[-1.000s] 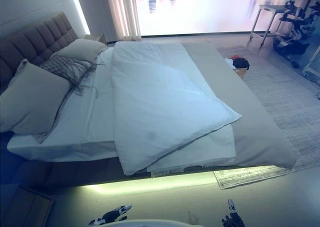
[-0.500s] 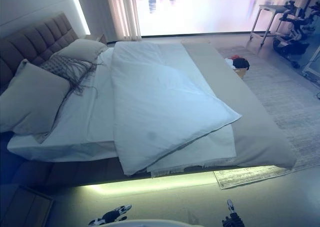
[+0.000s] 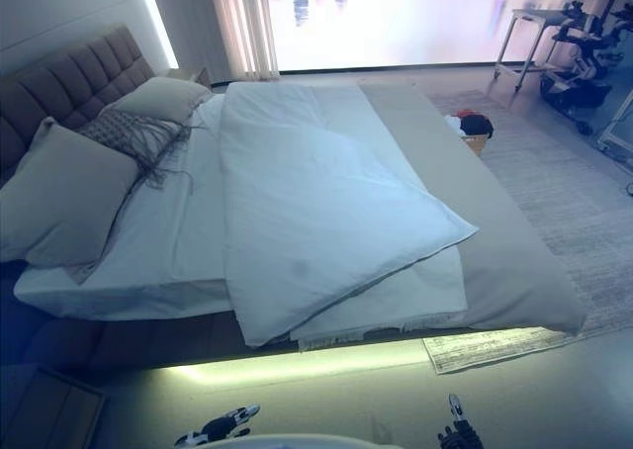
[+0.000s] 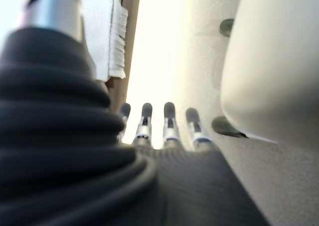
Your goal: Make the bed neatly
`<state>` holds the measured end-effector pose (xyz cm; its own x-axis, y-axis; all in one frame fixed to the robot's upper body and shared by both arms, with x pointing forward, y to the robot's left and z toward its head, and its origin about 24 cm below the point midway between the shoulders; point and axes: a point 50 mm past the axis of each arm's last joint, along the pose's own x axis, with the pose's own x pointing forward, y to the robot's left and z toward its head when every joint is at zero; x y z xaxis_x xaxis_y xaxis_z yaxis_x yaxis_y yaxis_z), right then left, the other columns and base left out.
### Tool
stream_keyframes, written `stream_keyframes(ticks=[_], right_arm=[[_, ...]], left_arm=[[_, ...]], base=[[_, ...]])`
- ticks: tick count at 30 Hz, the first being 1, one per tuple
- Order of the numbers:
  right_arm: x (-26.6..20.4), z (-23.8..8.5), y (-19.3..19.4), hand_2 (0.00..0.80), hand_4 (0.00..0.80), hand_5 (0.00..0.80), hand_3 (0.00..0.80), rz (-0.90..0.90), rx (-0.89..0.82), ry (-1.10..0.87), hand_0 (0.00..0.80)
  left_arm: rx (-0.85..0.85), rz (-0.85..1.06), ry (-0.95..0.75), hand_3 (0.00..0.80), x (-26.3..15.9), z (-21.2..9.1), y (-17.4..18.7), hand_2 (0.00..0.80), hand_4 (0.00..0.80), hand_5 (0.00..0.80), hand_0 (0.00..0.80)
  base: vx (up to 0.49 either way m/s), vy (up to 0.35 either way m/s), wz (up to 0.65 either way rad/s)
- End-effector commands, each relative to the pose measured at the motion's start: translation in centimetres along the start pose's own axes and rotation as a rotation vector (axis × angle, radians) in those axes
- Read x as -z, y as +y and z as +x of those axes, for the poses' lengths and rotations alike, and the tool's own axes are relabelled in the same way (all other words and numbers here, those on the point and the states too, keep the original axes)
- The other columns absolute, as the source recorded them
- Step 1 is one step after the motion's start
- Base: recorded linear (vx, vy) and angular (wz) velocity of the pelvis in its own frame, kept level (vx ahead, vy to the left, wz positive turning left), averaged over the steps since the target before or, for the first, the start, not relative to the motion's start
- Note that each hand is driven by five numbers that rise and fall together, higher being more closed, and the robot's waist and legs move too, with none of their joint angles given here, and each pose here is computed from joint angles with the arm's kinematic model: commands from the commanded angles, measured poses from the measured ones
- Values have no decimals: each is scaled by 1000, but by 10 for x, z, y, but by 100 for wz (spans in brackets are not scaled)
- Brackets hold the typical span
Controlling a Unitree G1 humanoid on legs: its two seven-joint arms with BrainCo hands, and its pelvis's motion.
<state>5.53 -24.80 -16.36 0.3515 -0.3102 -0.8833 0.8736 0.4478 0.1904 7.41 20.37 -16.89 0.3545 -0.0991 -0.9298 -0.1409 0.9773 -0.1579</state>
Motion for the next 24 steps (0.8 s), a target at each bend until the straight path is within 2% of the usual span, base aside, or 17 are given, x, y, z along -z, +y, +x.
stream_keyframes(ticks=[1, 15, 20, 24], right_arm=[[-4, 6, 29, 0, 0, 0, 0, 32, -32, -26, 0], [-19, 10, 44, 0, 0, 0, 0, -43, -100, -18, 0], [-29, 11, 50, 0, 0, 0, 0, -145, -127, -39, 0], [-34, 11, 51, 0, 0, 0, 0, -190, -148, -46, 0]], left_arm=[[-1, -19, -19, 0, -14, 5, -8, 0, 0, 0, 0], [-53, -136, -118, 0, -35, 4, 3, 0, 0, 0, 0], [-57, -186, -117, 0, -20, 1, 6, 0, 0, 0, 0], [-78, -236, -85, 0, -4, -2, 11, 0, 0, 0, 0]], base=[[25, -32, -1], [40, -108, -8], [73, -105, -18], [224, 65, -39]])
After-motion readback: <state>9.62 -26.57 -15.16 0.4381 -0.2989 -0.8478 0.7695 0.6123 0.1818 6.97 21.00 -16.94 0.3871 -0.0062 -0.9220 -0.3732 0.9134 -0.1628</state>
